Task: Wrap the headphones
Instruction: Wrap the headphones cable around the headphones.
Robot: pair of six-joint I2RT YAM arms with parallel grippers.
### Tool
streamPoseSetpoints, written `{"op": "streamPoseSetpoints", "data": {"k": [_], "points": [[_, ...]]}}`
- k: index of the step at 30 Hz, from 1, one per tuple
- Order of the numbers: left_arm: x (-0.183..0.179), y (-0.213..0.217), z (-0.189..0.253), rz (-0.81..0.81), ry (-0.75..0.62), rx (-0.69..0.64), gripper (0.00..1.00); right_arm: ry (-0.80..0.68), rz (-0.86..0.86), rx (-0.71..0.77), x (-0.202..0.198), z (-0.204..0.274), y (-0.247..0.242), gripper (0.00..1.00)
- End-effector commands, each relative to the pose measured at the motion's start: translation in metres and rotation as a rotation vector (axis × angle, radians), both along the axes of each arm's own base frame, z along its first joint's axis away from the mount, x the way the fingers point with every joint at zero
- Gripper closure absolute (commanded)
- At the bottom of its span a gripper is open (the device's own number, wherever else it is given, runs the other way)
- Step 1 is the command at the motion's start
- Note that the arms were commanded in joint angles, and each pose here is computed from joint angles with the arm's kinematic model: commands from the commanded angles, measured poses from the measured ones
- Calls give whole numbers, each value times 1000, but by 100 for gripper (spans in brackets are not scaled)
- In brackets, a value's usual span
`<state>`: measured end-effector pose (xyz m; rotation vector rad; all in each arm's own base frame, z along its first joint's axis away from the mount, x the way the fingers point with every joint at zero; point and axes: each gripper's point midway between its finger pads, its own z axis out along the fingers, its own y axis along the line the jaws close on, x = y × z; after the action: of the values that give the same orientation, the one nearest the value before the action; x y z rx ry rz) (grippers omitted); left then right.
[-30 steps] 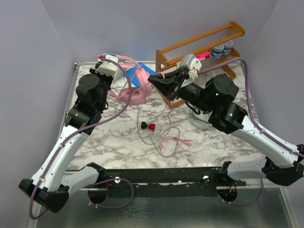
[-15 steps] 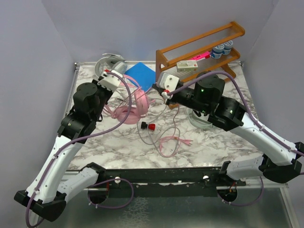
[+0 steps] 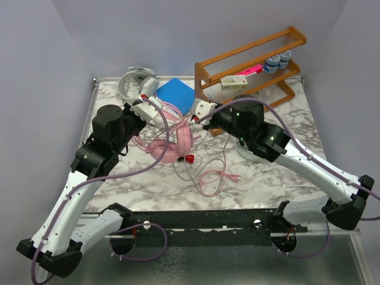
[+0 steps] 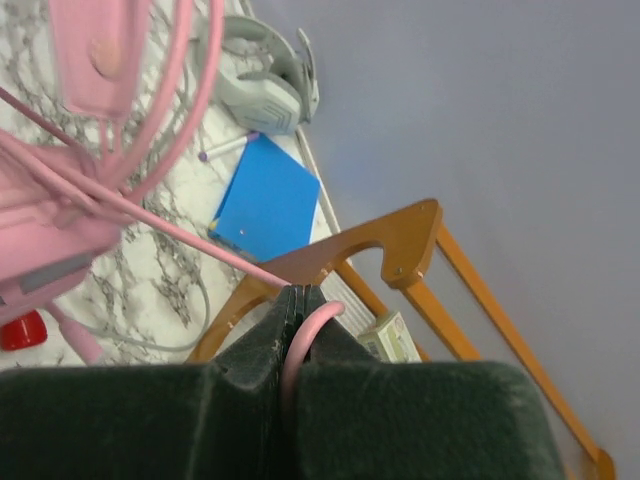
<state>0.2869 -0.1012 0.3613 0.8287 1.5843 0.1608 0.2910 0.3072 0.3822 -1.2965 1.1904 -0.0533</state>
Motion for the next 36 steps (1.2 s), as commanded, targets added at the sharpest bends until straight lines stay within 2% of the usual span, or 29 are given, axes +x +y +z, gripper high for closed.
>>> {"op": "streamPoseSetpoints", "data": {"k": [1, 3, 6, 11, 20, 28, 32, 36], "points": [[-8, -1, 30, -24, -54, -35, 100, -57, -57, 185, 26, 34, -37, 97], [-10, 0, 36, -21, -61, -54, 100, -58, -40, 223, 25, 32, -42, 89], [-12, -5, 41, -42, -58, -85, 100, -37, -10, 235, 22, 24, -39, 87], [-6, -5, 48, -16, -58, -106, 100, 0, 6, 237, 19, 13, -37, 99], [-31, -42, 97, -220, -90, -338, 100, 5, -95, 307, 44, 0, -52, 99], [-55, -66, 130, -369, -56, -490, 100, 128, 104, 420, 42, -4, -52, 96], [-61, -67, 147, -363, -24, -577, 100, 181, 156, 476, 44, -12, -53, 96], [-57, -55, 164, -263, 4, -709, 100, 251, 231, 546, 38, -20, -49, 96]]}}
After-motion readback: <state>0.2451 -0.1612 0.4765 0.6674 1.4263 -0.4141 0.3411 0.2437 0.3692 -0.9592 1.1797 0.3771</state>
